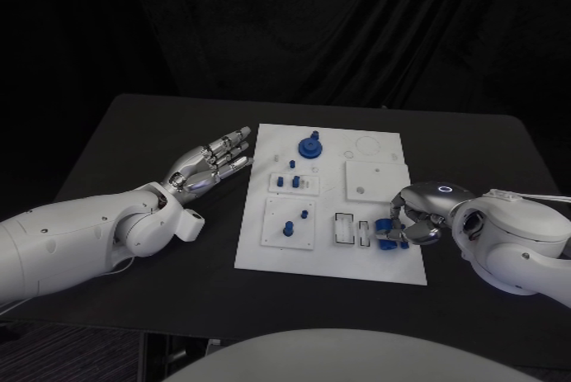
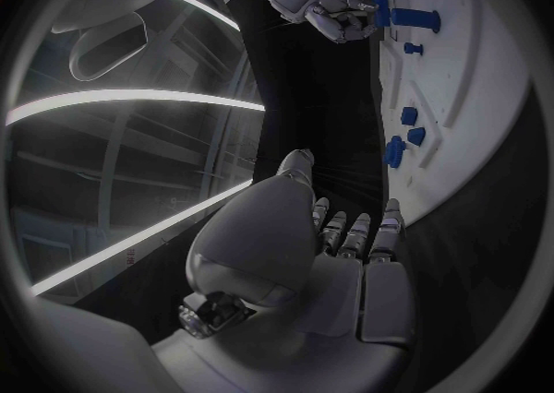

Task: Assemble the parts on the task board

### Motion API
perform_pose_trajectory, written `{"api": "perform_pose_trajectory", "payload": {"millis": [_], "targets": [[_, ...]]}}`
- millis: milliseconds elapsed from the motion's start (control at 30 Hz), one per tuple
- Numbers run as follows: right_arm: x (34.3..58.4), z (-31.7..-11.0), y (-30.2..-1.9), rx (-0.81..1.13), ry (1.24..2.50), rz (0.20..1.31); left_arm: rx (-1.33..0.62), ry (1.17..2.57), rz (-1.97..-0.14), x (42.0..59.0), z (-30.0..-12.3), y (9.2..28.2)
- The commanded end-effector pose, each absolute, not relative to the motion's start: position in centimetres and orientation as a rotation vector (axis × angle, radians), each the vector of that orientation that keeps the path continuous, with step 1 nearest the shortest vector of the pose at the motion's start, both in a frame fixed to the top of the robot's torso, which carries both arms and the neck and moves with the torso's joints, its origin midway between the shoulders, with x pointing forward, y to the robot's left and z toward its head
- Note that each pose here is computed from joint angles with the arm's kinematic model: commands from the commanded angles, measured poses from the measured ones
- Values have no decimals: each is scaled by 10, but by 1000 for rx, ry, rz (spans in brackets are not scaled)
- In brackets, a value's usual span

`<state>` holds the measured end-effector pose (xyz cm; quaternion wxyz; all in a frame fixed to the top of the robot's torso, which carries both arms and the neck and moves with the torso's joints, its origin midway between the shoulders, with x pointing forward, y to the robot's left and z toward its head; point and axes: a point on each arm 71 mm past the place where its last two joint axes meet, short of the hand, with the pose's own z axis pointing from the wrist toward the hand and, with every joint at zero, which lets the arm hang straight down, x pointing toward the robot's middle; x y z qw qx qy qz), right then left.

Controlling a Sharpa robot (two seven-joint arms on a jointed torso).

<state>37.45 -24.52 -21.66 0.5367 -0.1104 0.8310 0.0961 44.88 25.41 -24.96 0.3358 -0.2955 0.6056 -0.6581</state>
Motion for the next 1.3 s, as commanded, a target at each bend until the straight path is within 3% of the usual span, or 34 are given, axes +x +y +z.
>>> {"api": "perform_pose_trajectory", "payload": {"millis": [33,1300], "targets": [[375,-218,-245,-264,1975,220,-771,1582,-1739,448,-250,252],[384,-237,-233,-303,2045,226,-776,1589,-1740,446,-252,253]]}}
